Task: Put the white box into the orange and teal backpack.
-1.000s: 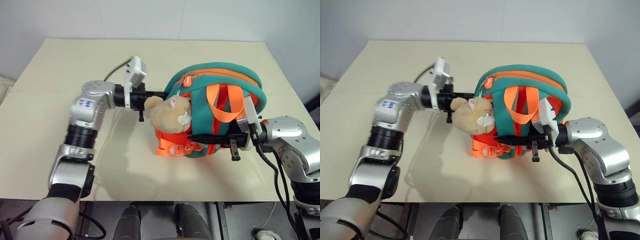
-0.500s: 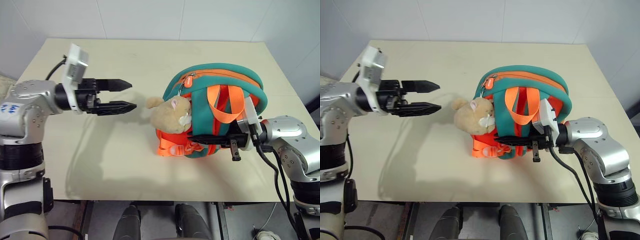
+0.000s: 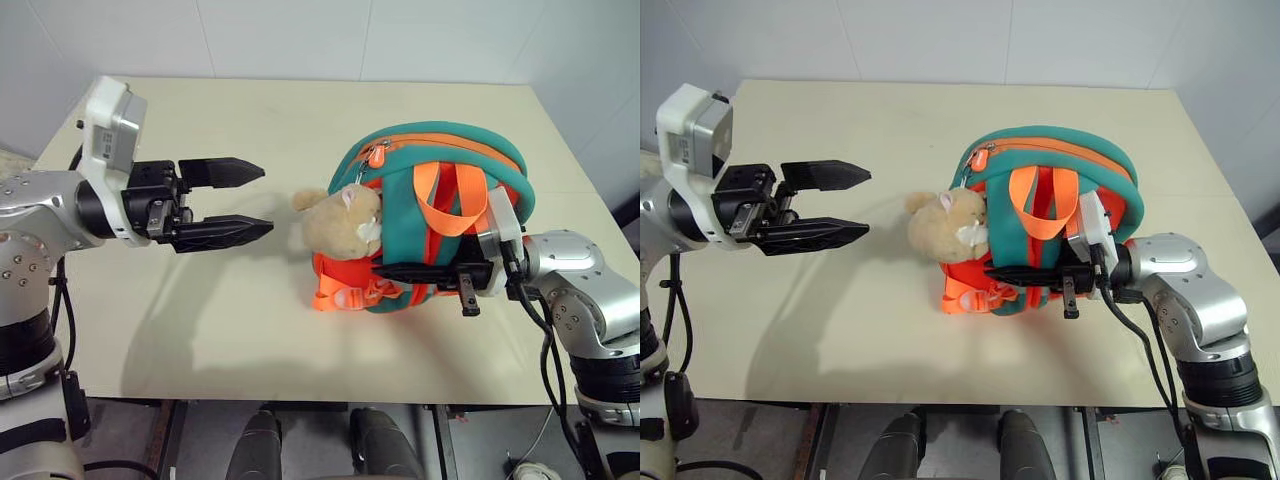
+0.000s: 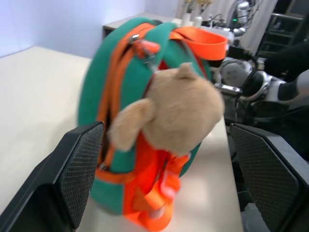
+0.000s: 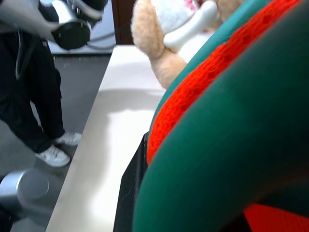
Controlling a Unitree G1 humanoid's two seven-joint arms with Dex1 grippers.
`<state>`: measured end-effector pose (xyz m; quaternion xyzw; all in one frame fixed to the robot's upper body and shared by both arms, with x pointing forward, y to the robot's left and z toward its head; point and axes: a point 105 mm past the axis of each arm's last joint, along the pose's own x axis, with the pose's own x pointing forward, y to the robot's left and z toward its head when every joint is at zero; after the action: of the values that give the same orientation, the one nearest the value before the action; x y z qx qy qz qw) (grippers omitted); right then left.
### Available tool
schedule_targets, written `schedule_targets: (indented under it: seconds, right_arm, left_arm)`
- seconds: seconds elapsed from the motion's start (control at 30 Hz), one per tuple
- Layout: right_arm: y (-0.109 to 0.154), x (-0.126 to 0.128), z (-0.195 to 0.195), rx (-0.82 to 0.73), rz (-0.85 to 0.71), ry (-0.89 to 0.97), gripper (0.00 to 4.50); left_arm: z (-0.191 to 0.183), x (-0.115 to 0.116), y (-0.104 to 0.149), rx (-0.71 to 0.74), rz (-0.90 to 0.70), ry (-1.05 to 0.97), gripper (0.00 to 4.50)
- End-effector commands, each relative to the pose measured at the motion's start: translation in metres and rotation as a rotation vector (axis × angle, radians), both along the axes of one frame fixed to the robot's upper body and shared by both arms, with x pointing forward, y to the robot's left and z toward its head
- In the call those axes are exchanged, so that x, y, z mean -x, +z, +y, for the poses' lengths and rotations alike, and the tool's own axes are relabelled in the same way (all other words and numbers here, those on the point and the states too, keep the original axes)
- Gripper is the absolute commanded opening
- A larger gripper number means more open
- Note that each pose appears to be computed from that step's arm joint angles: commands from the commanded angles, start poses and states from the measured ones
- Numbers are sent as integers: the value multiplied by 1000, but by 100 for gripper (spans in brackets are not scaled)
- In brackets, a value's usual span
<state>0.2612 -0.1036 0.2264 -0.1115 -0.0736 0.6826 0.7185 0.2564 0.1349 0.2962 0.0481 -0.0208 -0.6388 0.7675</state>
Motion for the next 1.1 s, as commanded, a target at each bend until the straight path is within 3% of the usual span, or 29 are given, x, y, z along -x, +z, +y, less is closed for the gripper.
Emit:
schedule_targets:
  seconds: [0.03,0.37,0.5,0.6,0.93,1.1]
  right_arm:
    - [13,4,-2,-26,-66,-2,0]
    - [11,4,-2,-18,-68,-23,0]
    - [11,4,-2,-18,-69,-32,0]
    - [11,4,-1,-17,-69,-35,0]
    - [11,4,-1,-17,-71,-39,0]
    - [10,4,-1,-20,-69,-39,0]
  left_arm:
    - [-17,4,4,10,-29,-44,445]
    - [-56,-13,-9,1,-20,-89,445]
    - [-65,-25,-20,-80,-40,-56,445]
    - [-68,-35,-24,-118,-56,-18,396]
    - [-69,-29,-24,-180,-83,-52,127]
    - [-60,-23,-8,-176,-96,-66,71]
